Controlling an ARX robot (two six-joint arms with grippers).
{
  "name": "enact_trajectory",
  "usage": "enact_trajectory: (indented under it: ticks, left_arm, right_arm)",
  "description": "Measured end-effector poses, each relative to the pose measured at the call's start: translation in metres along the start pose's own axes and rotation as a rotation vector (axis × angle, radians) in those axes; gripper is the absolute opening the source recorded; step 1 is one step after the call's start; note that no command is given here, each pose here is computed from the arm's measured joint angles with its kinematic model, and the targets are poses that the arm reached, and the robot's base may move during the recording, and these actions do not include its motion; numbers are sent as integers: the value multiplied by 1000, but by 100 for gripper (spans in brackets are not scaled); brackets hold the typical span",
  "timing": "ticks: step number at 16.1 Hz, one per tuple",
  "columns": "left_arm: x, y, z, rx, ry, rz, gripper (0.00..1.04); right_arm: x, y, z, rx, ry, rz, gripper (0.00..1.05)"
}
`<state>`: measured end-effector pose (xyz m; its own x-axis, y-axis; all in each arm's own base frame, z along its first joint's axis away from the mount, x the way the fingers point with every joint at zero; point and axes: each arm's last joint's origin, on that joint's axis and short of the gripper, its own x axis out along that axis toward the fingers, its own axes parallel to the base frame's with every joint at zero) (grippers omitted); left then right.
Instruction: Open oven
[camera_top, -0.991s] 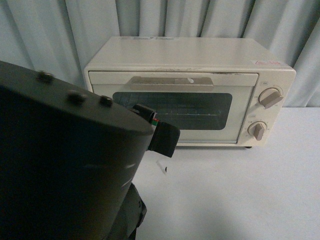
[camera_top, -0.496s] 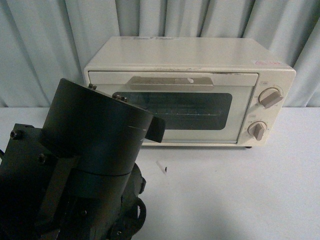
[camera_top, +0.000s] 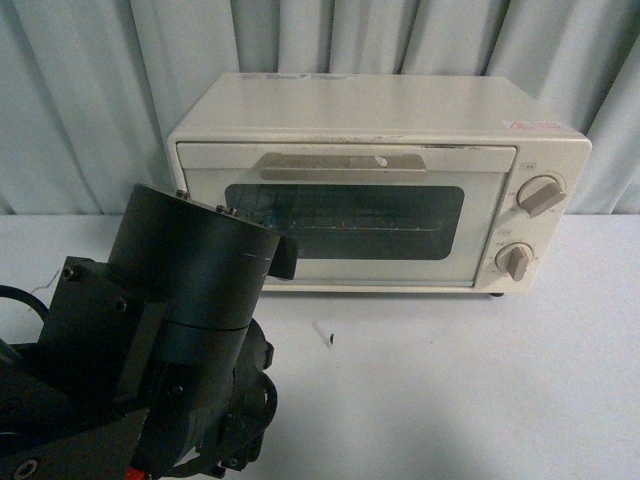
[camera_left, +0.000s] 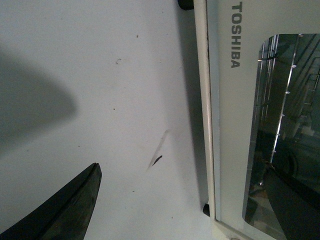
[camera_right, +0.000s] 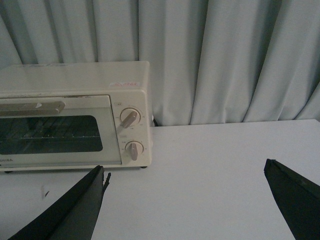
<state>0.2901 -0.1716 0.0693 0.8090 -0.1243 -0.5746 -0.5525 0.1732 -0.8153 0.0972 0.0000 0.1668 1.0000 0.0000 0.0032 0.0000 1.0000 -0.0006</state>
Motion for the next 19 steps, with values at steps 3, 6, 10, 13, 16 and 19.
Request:
enact_trajectory:
  ticks: [3, 6, 10, 13, 16, 19]
  left_arm:
    - [6, 7, -3, -6, 2, 9, 98]
    - [14, 8, -9, -10, 10, 2, 98]
    - [24, 4, 15, -61, -36, -17, 98]
    - [22, 12, 22, -71, -41, -18, 98]
    - [20, 19, 23, -72, -37, -21, 98]
    - [16, 24, 23, -72, -32, -28, 98]
  right_arm:
    - [0, 0, 0, 0, 0, 0, 98]
    - [0, 0, 0, 0, 0, 0, 98]
    - [0, 0, 0, 0, 0, 0, 98]
    - [0, 0, 0, 0, 0, 0, 98]
    - [0, 0, 0, 0, 0, 0, 98]
    - [0, 0, 0, 0, 0, 0, 98]
